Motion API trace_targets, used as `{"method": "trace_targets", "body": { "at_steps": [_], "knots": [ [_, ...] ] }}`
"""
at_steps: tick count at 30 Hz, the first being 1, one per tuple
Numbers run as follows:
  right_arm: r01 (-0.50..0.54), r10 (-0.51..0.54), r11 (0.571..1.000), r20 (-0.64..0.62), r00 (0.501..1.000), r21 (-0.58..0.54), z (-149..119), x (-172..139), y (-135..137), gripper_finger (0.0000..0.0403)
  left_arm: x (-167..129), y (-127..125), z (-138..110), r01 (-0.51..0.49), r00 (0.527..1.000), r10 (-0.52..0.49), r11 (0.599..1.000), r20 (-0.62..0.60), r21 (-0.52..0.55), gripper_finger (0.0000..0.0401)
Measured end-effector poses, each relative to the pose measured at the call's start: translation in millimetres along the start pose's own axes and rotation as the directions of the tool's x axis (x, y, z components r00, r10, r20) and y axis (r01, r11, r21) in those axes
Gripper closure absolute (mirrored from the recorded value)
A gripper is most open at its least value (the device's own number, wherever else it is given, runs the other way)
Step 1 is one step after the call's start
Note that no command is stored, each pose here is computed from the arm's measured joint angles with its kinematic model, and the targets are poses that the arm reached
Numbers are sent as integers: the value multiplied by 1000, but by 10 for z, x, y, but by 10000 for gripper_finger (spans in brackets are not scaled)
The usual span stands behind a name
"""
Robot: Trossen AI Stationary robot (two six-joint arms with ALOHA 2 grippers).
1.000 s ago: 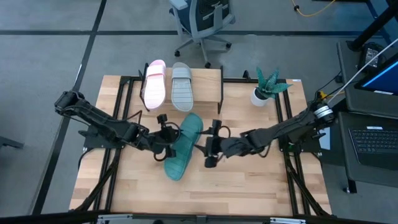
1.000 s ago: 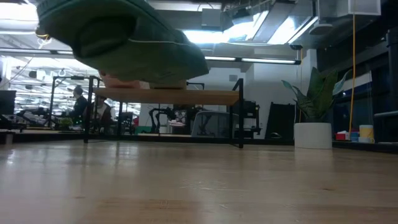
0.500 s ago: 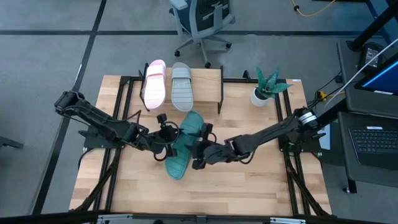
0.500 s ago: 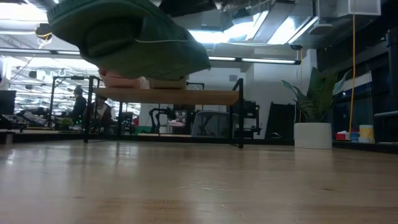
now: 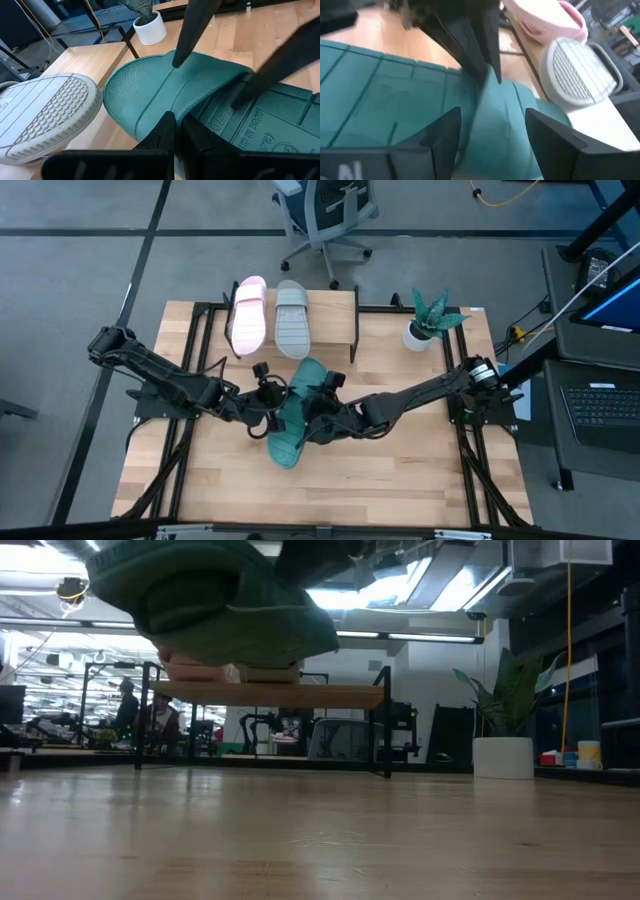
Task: Pick and place slides into the shelf
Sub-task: Put the green pair of slides on the shelf
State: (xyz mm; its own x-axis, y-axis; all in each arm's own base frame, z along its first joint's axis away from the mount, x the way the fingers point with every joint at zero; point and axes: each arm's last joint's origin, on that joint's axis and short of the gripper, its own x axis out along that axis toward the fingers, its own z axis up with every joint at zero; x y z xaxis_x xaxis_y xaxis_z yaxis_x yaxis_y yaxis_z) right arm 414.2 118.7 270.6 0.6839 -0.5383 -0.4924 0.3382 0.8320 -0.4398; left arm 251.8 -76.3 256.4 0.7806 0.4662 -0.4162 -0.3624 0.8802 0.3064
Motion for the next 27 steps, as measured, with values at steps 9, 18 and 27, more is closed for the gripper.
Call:
{"method": "trace_targets", "body": {
  "at_steps": [9,18,27],
  "knots": [
    [9,-10,1000,-42,999,-8,-27,11,-41,218,-6,-13,25,15,1000,-15,1000,21,-17,399],
    [15,-17,999,-49,999,-31,-28,41,-71,246,-6,-21,36,36,999,-35,999,28,-35,399],
    [19,-21,999,-50,999,-34,-34,44,-72,311,-8,-40,35,101,995,-100,994,21,-37,399]
  ]
}}
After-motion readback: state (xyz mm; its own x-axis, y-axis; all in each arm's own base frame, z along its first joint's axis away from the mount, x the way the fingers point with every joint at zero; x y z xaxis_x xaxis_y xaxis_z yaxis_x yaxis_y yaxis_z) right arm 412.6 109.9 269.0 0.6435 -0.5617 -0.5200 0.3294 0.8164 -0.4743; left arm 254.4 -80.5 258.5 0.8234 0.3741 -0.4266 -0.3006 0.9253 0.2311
